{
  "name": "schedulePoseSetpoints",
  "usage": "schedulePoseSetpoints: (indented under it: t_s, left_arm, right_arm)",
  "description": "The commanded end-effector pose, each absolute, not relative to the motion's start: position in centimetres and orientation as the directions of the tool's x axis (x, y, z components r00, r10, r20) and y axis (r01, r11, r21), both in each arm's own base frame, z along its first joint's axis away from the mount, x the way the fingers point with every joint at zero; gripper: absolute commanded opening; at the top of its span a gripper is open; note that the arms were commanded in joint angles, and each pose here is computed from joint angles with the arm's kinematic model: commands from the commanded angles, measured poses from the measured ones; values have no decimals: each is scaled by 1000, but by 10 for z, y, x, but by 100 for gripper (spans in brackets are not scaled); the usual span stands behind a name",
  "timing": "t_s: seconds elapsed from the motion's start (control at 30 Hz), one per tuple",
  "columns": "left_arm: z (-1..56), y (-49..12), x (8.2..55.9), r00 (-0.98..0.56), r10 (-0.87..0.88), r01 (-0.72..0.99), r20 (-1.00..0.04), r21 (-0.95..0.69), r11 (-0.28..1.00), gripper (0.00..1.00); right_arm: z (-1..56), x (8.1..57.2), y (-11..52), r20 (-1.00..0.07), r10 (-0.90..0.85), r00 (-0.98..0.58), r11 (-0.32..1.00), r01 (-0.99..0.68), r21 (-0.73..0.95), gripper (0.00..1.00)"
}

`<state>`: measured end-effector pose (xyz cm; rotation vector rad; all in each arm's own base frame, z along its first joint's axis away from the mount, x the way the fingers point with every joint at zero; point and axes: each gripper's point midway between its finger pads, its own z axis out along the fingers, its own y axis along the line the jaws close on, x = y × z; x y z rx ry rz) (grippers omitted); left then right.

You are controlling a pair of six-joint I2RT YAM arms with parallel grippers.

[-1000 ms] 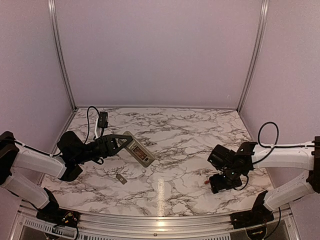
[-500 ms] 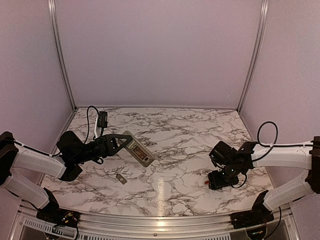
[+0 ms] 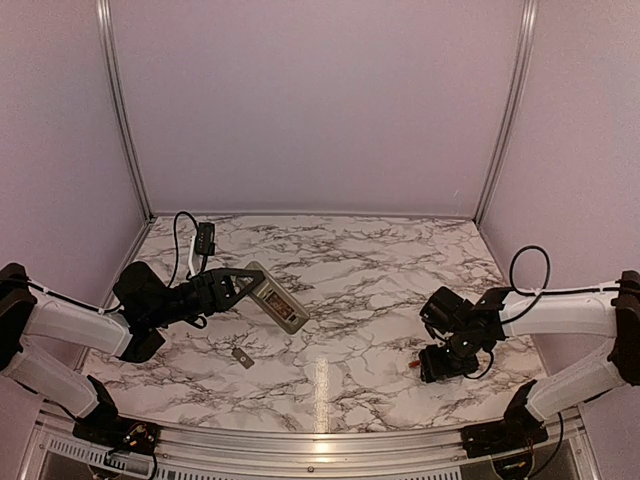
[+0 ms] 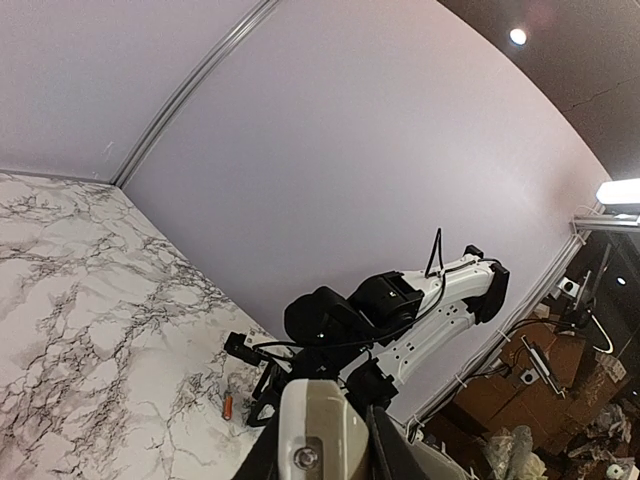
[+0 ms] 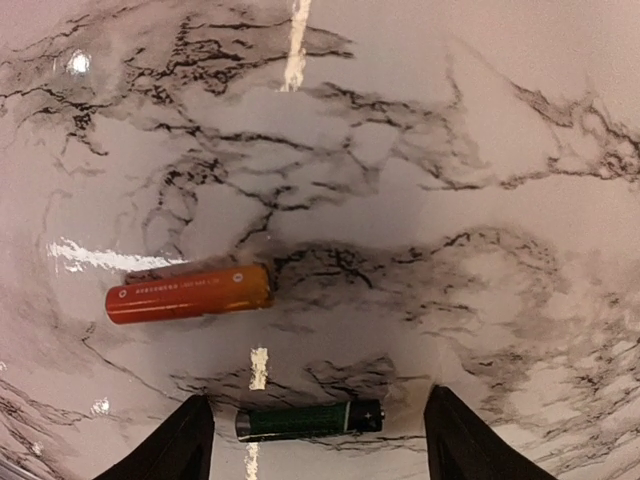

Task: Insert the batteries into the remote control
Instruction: Pick up the battery at the center of the board.

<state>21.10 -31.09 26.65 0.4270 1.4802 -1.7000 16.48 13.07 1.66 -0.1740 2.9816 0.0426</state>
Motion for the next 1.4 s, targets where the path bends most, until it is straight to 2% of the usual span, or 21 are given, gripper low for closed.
schedulePoseSetpoints:
  t_s: [0.0, 0.27, 0.67, 1.1, 1.37]
  left_arm:
    - [289, -309, 210, -561, -389, 793, -731, -610, 1, 0]
    - [287, -310, 211, -558, -384, 794, -736, -608, 13, 0]
    - [287, -310, 212, -557, -383, 793, -737, -609, 20, 0]
    - [285, -310, 214, -555, -384, 791, -738, -611, 29, 0]
    - [284, -309, 215, -555, -385, 790, -737, -612, 33, 0]
  right_arm:
    - [11, 168, 137, -147, -124, -981, 990, -131, 43, 69]
    - [11, 163, 140, -136, -126, -983, 988, -136, 73, 62]
    - [10, 154, 146, -111, -132, -985, 981, -146, 129, 44]
    - [9, 150, 146, -105, -136, -985, 982, -149, 118, 36]
    - [51, 161, 174, -180, -169, -969, 978, -188, 94, 36]
